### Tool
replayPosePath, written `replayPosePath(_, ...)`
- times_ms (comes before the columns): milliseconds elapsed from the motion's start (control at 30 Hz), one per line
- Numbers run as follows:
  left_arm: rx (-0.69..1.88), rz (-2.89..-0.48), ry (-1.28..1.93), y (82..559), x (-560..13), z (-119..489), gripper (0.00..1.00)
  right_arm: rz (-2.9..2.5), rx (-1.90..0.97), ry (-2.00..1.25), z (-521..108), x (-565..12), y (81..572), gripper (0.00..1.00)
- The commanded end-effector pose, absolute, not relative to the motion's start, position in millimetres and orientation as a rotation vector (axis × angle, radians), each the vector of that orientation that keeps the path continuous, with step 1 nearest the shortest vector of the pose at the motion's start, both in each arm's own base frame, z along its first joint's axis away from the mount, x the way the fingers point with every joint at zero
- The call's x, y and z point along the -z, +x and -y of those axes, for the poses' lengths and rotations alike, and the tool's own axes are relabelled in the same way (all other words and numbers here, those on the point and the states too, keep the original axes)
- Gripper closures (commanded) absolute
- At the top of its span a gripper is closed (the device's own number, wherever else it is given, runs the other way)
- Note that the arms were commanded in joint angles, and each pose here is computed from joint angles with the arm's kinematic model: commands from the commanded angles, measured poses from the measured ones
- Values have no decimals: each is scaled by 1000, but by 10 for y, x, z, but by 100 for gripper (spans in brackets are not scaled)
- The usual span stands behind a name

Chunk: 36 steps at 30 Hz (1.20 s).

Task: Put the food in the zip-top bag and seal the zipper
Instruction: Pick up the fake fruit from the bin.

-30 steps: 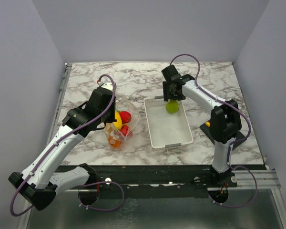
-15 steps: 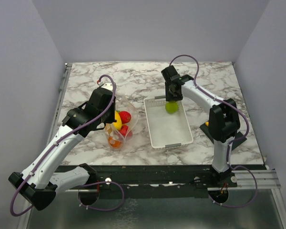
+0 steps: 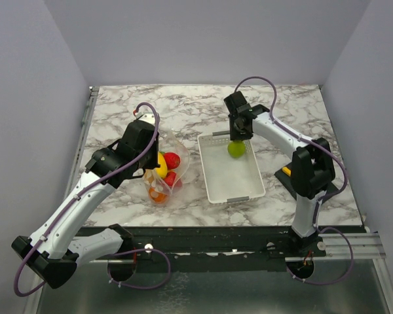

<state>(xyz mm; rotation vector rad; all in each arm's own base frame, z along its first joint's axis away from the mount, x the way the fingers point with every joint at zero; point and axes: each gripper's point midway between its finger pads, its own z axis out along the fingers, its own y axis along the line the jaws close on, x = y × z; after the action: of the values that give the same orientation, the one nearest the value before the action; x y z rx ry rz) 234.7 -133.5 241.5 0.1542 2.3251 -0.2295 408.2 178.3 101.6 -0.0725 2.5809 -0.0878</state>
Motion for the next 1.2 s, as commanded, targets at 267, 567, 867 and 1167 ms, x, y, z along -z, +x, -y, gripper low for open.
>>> replayPosePath(267, 203, -2310, 139, 2334, -2425, 1269, 100, -2398, -211, -127, -1937, -1992, 3777, 99)
replayPosePath(567, 218, -2305, 137, 2348, -2449, 1295, 100, -2182, -583, -249, -2290, -2886, 3398, 99)
replayPosePath(867, 236, -2305, 144, 2337, -2470, 1319, 100, -2026, -863, -420, -2736, -3493, 2956, 99)
replayPosePath(1167, 243, -2304, 152, 2328, -2474, 1327, 100, -1947, -971, -552, -3258, -3741, 2614, 99)
